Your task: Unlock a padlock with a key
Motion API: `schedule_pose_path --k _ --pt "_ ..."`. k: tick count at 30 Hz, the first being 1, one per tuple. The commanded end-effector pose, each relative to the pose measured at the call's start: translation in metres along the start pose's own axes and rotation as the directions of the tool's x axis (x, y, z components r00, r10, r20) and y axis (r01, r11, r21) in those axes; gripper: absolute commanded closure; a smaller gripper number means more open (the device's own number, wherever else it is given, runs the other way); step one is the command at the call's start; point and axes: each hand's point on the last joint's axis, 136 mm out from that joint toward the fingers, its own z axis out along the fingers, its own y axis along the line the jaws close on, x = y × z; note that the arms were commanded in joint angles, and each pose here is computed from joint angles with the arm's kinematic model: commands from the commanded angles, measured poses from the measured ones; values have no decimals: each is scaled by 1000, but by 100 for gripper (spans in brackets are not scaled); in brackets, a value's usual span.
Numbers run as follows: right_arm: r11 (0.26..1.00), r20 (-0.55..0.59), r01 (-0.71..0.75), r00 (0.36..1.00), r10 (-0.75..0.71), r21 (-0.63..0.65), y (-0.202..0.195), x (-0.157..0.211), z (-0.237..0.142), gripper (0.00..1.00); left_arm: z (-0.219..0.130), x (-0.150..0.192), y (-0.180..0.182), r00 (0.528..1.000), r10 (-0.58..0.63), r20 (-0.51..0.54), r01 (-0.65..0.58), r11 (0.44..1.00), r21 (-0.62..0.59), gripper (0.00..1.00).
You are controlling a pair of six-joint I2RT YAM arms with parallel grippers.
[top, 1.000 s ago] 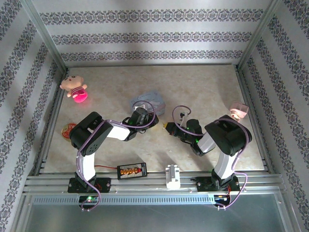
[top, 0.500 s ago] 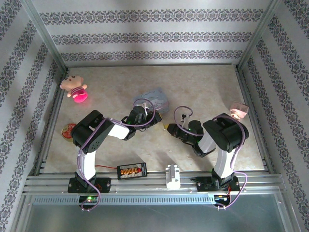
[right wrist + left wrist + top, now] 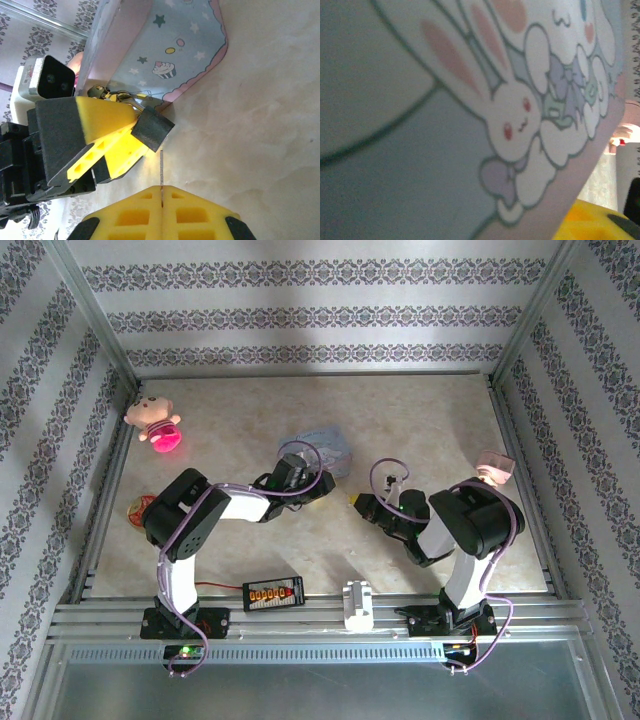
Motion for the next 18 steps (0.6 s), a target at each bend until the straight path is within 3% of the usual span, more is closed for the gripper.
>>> schedule_pose_path --k 1,2,3,10,18 --pt "999 19 34 999 -33 -40 11 -5 -6 100 -12 16 49 999 39 -27 -45 951 -306 38" --pt "999 22 34 999 -34 -39 11 -6 -7 100 -15 15 50 997 71 -19 -73 932 -356 29" --pt "999 23 34 999 -33 -38 11 -7 -9 100 -19 15 49 995 103 -15 -101 911 -400 26" --pt "999 33 21 999 -20 -27 2 -13 -22 100 -27 8 45 972 229 41 -160 786 -597 25" --pt "999 38 29 999 -28 -35 2 -16 -32 100 -4 2 31 950 305 70 -199 762 -616 26"
